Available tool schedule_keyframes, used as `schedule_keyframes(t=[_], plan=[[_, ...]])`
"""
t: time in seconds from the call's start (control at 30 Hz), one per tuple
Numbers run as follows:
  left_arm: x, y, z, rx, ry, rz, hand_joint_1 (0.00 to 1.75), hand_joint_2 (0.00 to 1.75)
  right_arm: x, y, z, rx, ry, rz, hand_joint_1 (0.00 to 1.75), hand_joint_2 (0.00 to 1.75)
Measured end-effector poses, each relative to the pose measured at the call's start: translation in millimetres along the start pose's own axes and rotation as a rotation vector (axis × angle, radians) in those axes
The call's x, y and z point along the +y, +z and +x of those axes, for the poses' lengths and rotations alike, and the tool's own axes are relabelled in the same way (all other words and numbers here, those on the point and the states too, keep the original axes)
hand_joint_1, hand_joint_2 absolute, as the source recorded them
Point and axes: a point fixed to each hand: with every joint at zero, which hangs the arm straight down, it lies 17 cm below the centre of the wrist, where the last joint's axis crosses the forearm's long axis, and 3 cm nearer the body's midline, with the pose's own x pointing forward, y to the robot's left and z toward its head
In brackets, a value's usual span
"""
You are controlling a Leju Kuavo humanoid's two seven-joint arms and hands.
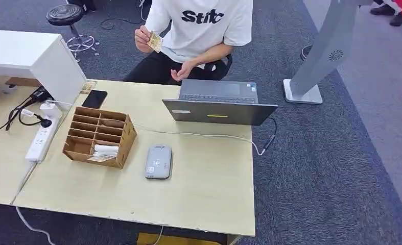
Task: Pass the card to the sensor for recognition and then transmit it.
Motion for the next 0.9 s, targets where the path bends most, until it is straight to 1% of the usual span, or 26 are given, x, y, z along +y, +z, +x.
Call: schedule_keyframes(t=[0.03, 0.13, 0.23, 0.27, 0.37, 0.43, 0.5, 0.53, 0.6, 0.67, 0.8, 0.9], plan=[[-17, -8, -2, -0.007, 0.005, -0.036, 0.00, 1.75, 1, 0, 0, 0.001, 0.008, 0.003, 0.00, 1.75], [-79, -31, -24, 0.023, 0.005, -0.190, 0.00, 1.75, 3, 1, -2, 0.006, 0.032, 0.014, 0.00, 1.75], [-144, -53, -44, 0.087, 0.060, -0.333, 0.00, 1.75, 7, 3, -4, 0.009, 0.059, 0.029, 0.00, 1.75], [-160, -60, -49, 0.094, 0.074, -0.370, 0.00, 1.75, 8, 3, -4, 0.008, 0.065, 0.031, 0.00, 1.75], [-199, -82, -62, 0.141, 0.097, -0.435, 0.00, 1.75, 10, 4, -8, 0.018, 0.086, 0.040, 0.00, 1.75], [-226, -102, -72, 0.151, 0.032, -0.465, 0.00, 1.75, 14, 6, -8, 0.009, 0.119, 0.053, 0.00, 1.75], [-255, -122, -75, 0.146, -0.024, -0.498, 0.00, 1.75, 18, 8, -7, -0.006, 0.151, 0.066, 0.00, 1.75], [-267, -127, -76, 0.152, -0.039, -0.518, 0.00, 1.75, 20, 9, -6, -0.012, 0.160, 0.070, 0.00, 1.75], [-291, -138, -73, 0.148, -0.056, -0.556, 0.00, 1.75, 23, 11, -7, -0.017, 0.179, 0.078, 0.00, 1.75], [-303, -147, -67, 0.138, -0.064, -0.571, 0.00, 1.75, 23, 11, -8, -0.015, 0.187, 0.080, 0.00, 1.75], [-340, -142, -41, 0.099, -0.077, -0.652, 0.00, 1.75, 25, 12, -8, -0.019, 0.198, 0.086, 0.00, 1.75], [-357, -138, -23, 0.076, -0.073, -0.683, 0.00, 1.75, 26, 12, -8, -0.020, 0.199, 0.087, 0.00, 1.75]])
